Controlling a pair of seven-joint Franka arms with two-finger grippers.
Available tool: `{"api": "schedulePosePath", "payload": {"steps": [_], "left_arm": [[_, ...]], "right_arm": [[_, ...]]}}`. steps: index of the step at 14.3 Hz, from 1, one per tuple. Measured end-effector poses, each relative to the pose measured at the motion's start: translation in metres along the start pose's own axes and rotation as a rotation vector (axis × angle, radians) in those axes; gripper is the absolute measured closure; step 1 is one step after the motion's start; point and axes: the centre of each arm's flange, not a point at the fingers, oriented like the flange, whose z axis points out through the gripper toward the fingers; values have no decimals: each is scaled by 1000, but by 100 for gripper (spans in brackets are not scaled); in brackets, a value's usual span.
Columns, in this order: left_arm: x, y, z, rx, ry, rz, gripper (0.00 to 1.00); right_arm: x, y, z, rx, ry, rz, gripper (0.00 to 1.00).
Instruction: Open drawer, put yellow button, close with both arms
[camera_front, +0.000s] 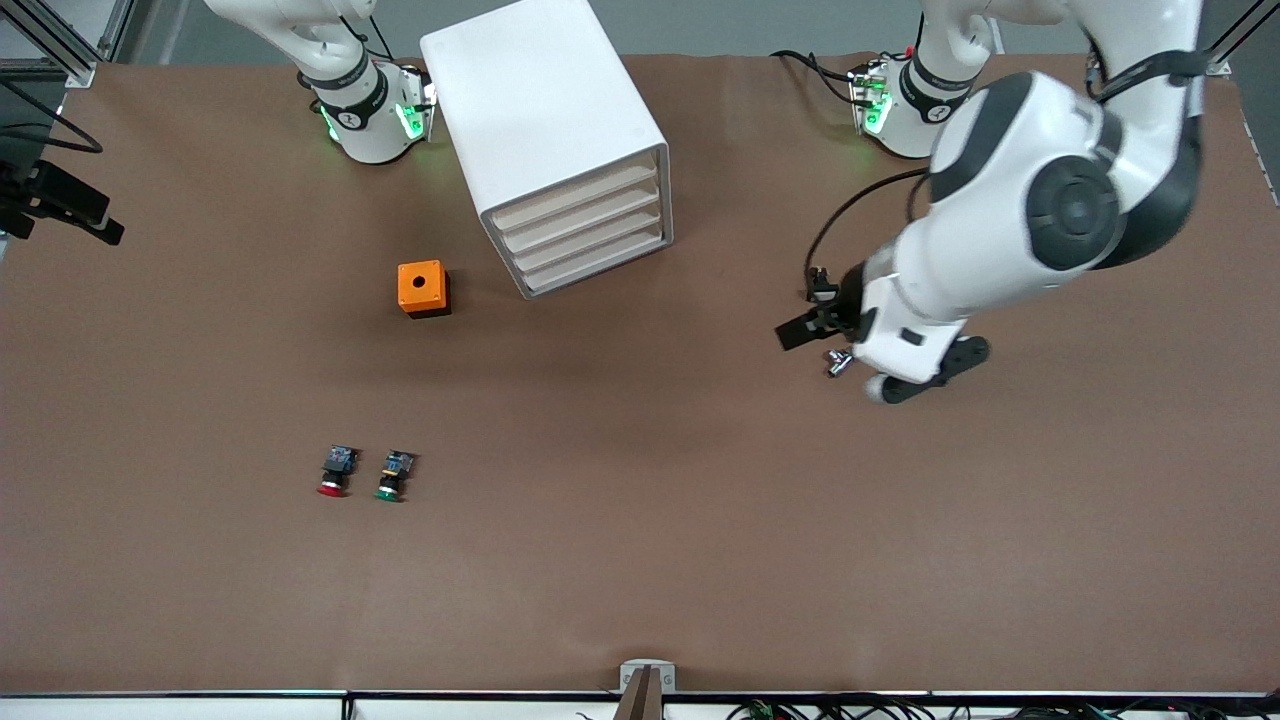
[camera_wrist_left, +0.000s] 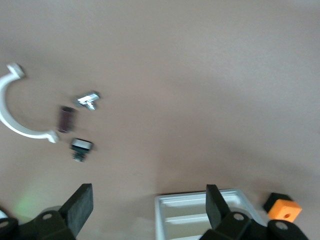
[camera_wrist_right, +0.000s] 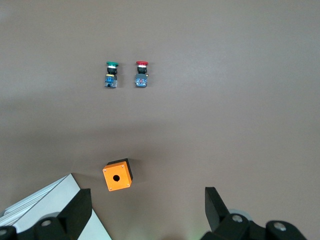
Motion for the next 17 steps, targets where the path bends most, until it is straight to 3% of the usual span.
{"api": "schedulePosePath", "payload": {"steps": [4,8,12,17], "left_arm": [[18,-62,-40,54,13,120,0],[24,-120,-71,53,25,220,0],[10,-164,-82,85,45,288,0],[-9,-209,-73,75,134,317,0]], "right_arm": [[-8,1,3,3,18,0,0],[-13,0,3,3,21,-3,0],[-15,-1,4,4,33,-27,0],[-17,3,6,2,35,-109,0]]}}
